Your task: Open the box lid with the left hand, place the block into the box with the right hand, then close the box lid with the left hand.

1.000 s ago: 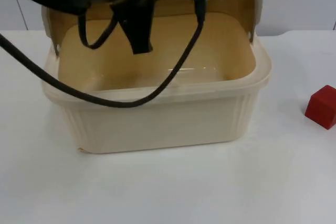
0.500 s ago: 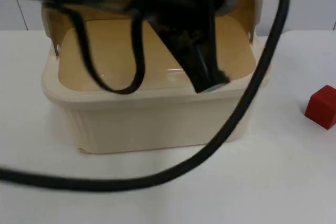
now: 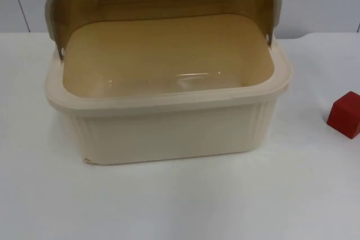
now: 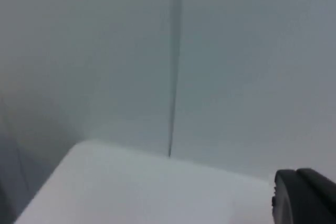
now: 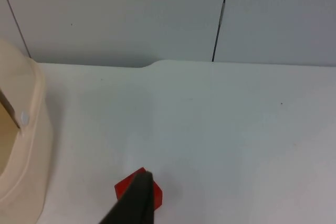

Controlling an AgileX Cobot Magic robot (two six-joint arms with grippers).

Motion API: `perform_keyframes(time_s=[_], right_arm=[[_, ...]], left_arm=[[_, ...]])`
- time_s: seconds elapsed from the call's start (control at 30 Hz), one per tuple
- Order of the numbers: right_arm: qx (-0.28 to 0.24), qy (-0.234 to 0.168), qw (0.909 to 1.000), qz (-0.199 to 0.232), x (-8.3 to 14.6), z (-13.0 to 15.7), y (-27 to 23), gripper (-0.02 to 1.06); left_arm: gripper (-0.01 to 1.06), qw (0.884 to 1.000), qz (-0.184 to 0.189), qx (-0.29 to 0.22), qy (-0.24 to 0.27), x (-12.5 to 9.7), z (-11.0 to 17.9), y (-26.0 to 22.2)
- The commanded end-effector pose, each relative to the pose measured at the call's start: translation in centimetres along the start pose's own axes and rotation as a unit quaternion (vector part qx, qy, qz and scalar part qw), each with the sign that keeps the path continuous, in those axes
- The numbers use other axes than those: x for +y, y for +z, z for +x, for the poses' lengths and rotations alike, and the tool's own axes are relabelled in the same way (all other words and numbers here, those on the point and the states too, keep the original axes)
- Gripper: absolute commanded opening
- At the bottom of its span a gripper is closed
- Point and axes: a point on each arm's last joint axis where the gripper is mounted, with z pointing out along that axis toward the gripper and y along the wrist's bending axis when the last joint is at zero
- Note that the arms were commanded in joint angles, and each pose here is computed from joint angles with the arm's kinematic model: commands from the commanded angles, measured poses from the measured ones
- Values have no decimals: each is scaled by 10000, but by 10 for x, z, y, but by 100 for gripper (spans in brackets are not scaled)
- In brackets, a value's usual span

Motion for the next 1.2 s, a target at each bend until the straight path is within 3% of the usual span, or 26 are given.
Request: perform_keyframes(time_s=[0.0,0.07,0.1,0.2,0.43,0.53,0.77,0.83,0.87,0.9,0.93,0.97,1.17], right_arm=[[-187,22,9998,15,-1,-4,-2,105],[-218,22,9998,13,-1,-5,-2,105],[-218,22,9998,13,-1,-5,-2,105],[-219,22,9998,13,-1,-5,-2,105],[-145,22,9999,17,-1,-4,-2,105],[0,23,10000,24,-1,-1,-2,105],[0,23,10000,24,-1,-1,-2,105],[0,23,10000,24,-1,-1,-2,105],[-9,23,10000,24,-1,-1,-2,105],[-9,23,10000,24,-1,-1,-2,105],[-40,23,10000,22,-1,-2,-2,105],[-67,23,10000,21,-1,-2,-2,105],[-152,22,9999,17,-1,-4,-2,105]], left_arm=[[0,9980,185,425,-424,6,4,4],[0,9928,581,1031,-202,2,15,10],[0,9928,581,1031,-202,2,15,10],[0,9873,1083,1125,290,-5,18,11],[0,9918,1197,428,123,-5,3,3],[0,9923,1136,252,422,-4,0,2],[2,9922,1108,246,519,-3,0,2],[24,9918,1075,265,641,-3,1,2],[44,9918,1075,250,649,-3,1,2],[44,9918,1075,250,649,-3,1,2],[79,9920,1092,174,609,-3,0,4],[105,9920,1101,127,601,-4,-1,5],[103,9920,1107,129,597,-4,-1,5]])
